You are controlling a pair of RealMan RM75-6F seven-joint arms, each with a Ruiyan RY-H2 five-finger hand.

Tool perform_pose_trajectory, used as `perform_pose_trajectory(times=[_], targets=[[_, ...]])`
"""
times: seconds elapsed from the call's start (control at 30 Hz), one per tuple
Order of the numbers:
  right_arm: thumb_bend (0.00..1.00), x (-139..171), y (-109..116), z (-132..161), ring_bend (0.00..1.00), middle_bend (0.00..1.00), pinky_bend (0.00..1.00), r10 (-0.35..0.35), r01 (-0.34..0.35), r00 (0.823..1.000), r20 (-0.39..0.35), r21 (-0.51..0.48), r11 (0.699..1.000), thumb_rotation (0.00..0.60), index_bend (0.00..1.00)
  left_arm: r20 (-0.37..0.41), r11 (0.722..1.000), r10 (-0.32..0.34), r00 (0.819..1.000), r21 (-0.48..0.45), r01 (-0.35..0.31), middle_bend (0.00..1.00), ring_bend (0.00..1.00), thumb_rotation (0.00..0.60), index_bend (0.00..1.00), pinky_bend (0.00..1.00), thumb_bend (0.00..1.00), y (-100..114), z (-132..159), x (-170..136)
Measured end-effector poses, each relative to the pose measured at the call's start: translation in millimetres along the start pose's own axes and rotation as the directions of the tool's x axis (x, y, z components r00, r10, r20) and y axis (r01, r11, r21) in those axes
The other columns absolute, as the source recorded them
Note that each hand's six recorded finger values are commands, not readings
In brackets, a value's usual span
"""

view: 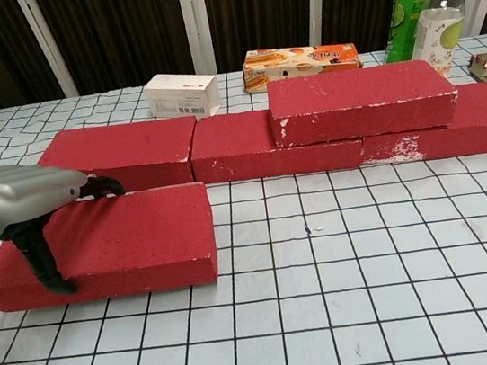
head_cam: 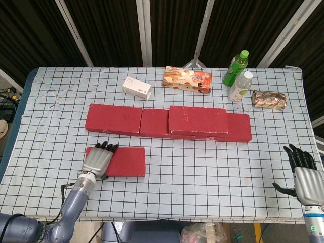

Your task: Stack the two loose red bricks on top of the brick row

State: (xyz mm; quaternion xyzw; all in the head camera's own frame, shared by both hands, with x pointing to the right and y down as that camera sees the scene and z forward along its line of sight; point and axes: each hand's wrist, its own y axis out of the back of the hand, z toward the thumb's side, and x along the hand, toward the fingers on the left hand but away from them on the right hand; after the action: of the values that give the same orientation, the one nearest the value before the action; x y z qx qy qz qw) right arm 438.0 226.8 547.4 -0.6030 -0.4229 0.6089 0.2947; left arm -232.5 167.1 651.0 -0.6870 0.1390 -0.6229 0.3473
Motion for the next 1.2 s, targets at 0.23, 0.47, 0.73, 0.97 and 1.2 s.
perform_pose_trajectory(times=[0.23,0.47,0.73,0.97,1.2], targets=[[0.15,-1,-1,5,0.00,0.00,0.00,0.006,-0.006,1.000,-0.010,-0.002,1.000,0.600,0.05,-0.020,0.999,-0.008,1.000,0.033,0.009,0.22,0.12,0.600,0.16,0.20,0.00,16,-3,5],[0.15,-3,-3,11,0.00,0.00,0.00,0.012,-0.012,1.000,-0.002,-0.008,1.000,0.600,0.05,-0.063,0.997,-0.061,0.996,0.043,0.064,0.22,0.12,0.600,0.18,0.18,0.00,42,-9,17],[0.15,-9,-3,15,0.00,0.00,0.00,0.003,-0.003,1.000,0.024,-0.016,1.000,0.600,0.05,-0.083,1.000,0.009,0.997,0.030,-0.006,0.22,0.12,0.600,0.19,0.16,0.00,116,-3,40],[0.15,-15,-10,10,0.00,0.00,0.00,0.016,-0.014,0.998,0.062,-0.023,1.000,0.600,0.05,-0.098,0.997,0.073,0.992,0.022,-0.071,0.22,0.11,0.600,0.21,0.14,0.00,148,-8,62],[0.15,-17,-8,5,0.00,0.00,0.00,-0.009,0.010,0.995,0.095,-0.014,1.000,0.600,0.05,-0.076,0.991,0.129,0.989,0.042,-0.126,0.21,0.11,0.600,0.21,0.14,0.00,159,-10,90]])
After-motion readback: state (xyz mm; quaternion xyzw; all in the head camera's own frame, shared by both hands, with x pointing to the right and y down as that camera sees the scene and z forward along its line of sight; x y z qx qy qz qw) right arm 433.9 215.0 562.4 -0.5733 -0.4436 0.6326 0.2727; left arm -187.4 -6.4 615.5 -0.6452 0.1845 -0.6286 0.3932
